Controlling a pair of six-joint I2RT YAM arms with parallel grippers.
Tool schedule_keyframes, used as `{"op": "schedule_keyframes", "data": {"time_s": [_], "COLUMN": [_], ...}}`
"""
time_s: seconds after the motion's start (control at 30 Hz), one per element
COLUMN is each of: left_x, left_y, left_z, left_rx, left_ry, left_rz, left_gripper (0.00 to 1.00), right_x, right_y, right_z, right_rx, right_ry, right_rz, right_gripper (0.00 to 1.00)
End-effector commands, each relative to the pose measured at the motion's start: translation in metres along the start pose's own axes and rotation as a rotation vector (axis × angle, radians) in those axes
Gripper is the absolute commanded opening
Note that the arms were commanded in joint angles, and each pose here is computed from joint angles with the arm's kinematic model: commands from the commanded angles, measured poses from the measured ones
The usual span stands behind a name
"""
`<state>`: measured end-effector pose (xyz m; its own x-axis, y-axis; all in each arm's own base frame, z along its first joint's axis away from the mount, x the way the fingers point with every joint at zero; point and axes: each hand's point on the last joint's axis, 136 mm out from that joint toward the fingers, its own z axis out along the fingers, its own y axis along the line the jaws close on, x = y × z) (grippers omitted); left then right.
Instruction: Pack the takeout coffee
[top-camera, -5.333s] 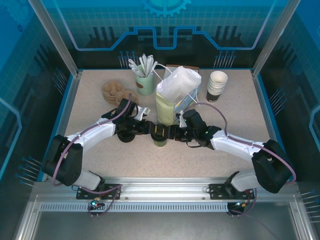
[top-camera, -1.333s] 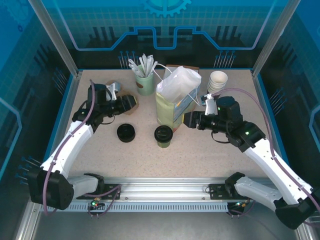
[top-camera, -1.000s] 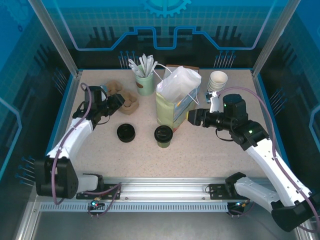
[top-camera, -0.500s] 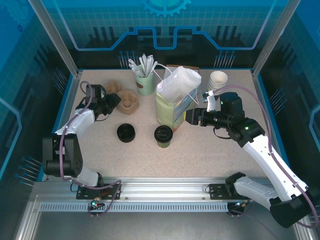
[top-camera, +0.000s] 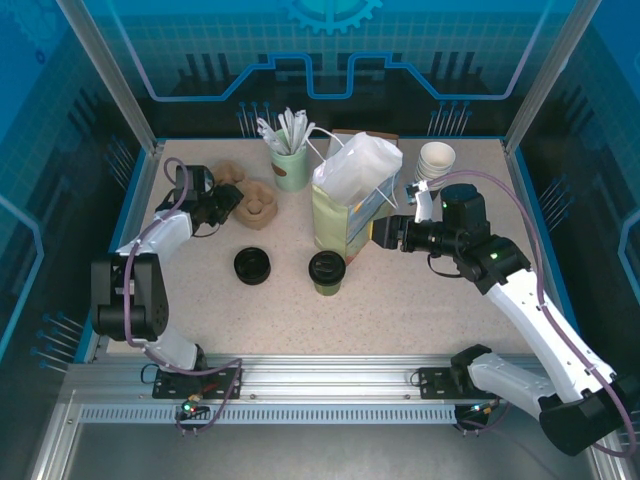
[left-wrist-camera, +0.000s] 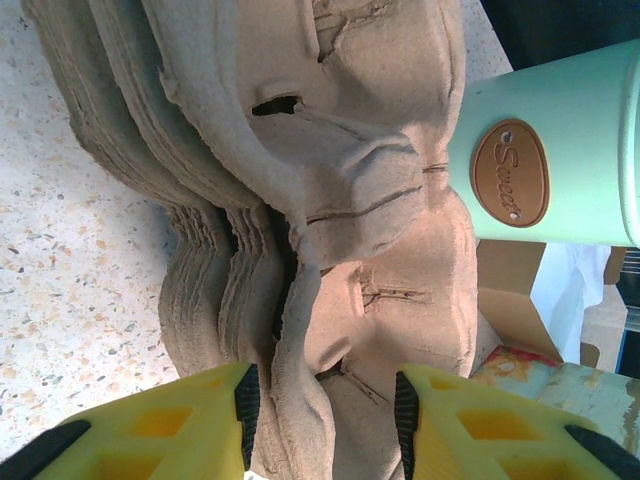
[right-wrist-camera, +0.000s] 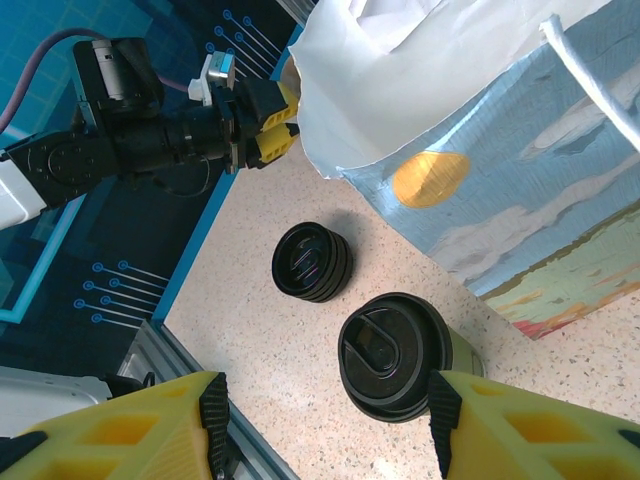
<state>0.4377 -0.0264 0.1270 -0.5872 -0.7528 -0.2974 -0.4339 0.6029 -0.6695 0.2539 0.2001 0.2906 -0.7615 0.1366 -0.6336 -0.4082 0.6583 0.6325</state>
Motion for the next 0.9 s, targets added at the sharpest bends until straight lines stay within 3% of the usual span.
{"op": "schedule_keyframes", "data": {"time_s": [0.0, 0.2, 0.87], "left_x": [-0.010, -0.011, -0.016], "left_y": [-0.013, -0.019, -0.044], "left_z": [0.001, 0.004, -0.004], "left_rx": [0.043, 0.072, 0.171], "left_ry": [-0.006, 0.005, 0.000], "left_rz": [-0.010, -0.008, -0.039], "left_gripper": [0.42, 0.41, 0.13], "right_x": [-0.004, -0.004, -0.005], "right_y": [-0.002, -0.003, -0.004], "right_z": [-0.003, -0.001, -0.003], "right_rx": [0.003, 0.004, 0.009], "right_ry": [-0.005, -0.004, -0.006], "right_rz": [0.007, 0.016, 0.024], "right_gripper": [0.57, 0.57, 0.57]}}
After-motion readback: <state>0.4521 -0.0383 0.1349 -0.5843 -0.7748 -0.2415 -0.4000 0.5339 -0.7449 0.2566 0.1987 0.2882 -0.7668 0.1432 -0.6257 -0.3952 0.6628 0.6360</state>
